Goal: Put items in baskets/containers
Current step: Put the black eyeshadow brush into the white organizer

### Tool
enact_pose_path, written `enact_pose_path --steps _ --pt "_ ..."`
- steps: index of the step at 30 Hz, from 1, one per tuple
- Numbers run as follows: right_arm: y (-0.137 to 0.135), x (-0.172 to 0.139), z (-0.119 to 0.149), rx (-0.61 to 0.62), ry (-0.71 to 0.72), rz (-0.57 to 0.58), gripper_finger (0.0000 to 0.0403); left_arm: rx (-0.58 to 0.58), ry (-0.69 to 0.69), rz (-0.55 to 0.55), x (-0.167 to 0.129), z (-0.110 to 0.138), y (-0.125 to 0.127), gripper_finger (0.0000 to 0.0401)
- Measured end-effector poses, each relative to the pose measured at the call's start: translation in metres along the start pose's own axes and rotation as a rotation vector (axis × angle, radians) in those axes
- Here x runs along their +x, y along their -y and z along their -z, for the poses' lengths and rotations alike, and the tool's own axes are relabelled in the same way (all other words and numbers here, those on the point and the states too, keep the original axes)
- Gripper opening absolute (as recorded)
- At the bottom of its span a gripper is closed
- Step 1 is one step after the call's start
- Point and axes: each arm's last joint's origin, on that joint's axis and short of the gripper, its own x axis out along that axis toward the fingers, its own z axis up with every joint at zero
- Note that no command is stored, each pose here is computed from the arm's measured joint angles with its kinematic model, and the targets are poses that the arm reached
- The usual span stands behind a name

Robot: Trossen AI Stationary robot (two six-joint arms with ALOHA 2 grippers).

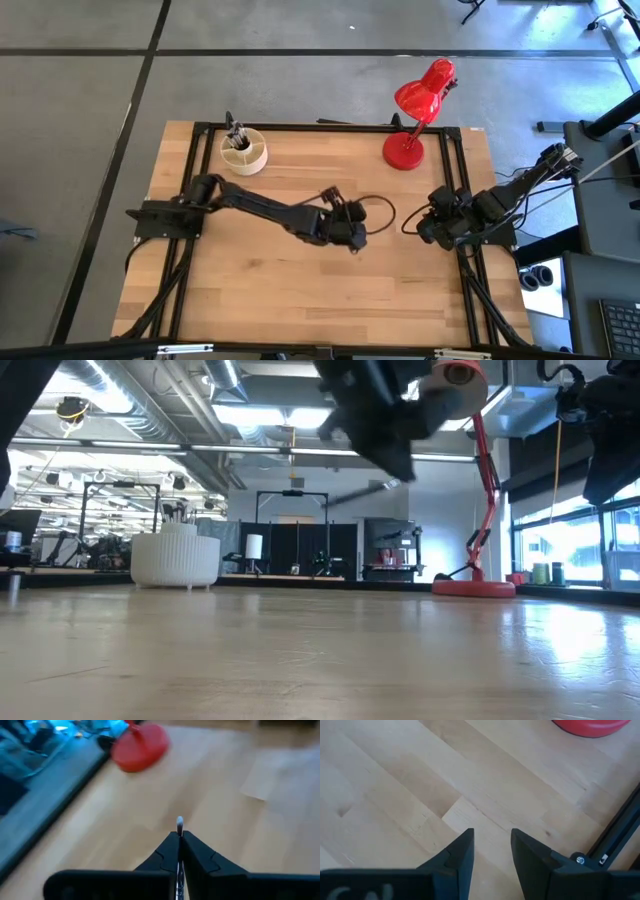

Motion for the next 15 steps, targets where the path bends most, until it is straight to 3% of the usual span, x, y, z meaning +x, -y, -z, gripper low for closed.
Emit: enact_pose_path --steps 15 --pt "0.000 0.000 -0.001 0.000 0.019 0.003 0.0129 0.058 -0.104 -0.449 -0.028 -0.001 -0.079 0.0009"
